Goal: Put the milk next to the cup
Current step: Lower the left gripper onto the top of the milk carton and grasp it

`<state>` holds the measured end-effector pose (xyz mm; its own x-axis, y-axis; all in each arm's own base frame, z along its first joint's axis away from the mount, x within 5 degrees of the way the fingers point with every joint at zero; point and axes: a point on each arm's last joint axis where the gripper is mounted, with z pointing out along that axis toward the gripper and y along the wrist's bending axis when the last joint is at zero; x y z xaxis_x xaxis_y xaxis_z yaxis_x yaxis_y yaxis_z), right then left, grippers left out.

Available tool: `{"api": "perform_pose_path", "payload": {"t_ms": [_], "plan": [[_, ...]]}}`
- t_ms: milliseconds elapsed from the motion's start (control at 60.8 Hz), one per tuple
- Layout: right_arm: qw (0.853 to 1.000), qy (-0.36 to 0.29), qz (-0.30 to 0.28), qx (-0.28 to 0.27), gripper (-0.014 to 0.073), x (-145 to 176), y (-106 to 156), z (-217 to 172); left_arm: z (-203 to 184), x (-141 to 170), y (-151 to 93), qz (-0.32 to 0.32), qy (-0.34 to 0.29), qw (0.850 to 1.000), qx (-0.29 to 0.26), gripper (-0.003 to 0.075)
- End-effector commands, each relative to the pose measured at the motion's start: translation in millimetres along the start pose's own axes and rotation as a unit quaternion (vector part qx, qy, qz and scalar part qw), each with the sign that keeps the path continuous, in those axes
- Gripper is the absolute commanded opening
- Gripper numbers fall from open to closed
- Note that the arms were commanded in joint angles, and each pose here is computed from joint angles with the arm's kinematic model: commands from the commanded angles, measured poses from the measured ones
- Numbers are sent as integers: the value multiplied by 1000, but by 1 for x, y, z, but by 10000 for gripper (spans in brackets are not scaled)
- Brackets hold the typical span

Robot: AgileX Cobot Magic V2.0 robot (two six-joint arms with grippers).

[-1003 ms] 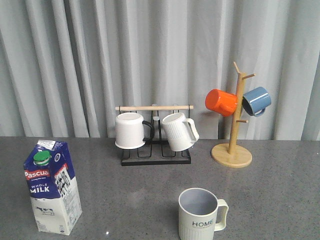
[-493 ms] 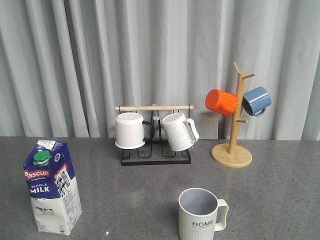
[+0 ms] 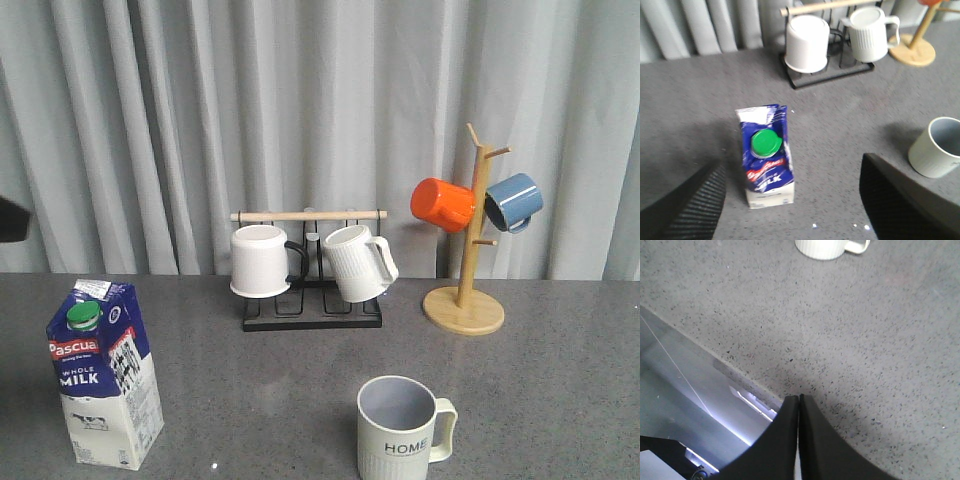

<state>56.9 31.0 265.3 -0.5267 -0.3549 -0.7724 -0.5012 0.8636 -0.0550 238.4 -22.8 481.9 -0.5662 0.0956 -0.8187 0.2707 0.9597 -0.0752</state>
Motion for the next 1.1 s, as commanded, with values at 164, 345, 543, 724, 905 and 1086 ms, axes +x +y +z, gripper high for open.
{"api": "perform_pose_path", "payload": {"t_ms": [164, 345, 543, 724, 905, 1086], "plan": [[999, -45, 8, 12, -5, -13, -3, -4, 50, -41, 12, -13, 27, 999, 35, 543], [999, -45, 8, 12, -5, -13, -3, -4, 84, -41, 25, -25, 60, 998, 25, 543], [999, -45, 8, 12, -5, -13, -3, -4, 108, -33, 35, -23, 103, 994, 6, 543], [999, -45, 8, 12, -5, -13, -3, -4, 120, -28, 37, -28, 125, 992, 13, 542], [999, -45, 10, 12, -5, -13, -3, -4, 132, -25, 38, -31, 138, 990, 18, 542], [999, -45, 12, 11, -5, -13, -3, -4, 146, -22, 32, -26, 153, 987, 28, 542]]}}
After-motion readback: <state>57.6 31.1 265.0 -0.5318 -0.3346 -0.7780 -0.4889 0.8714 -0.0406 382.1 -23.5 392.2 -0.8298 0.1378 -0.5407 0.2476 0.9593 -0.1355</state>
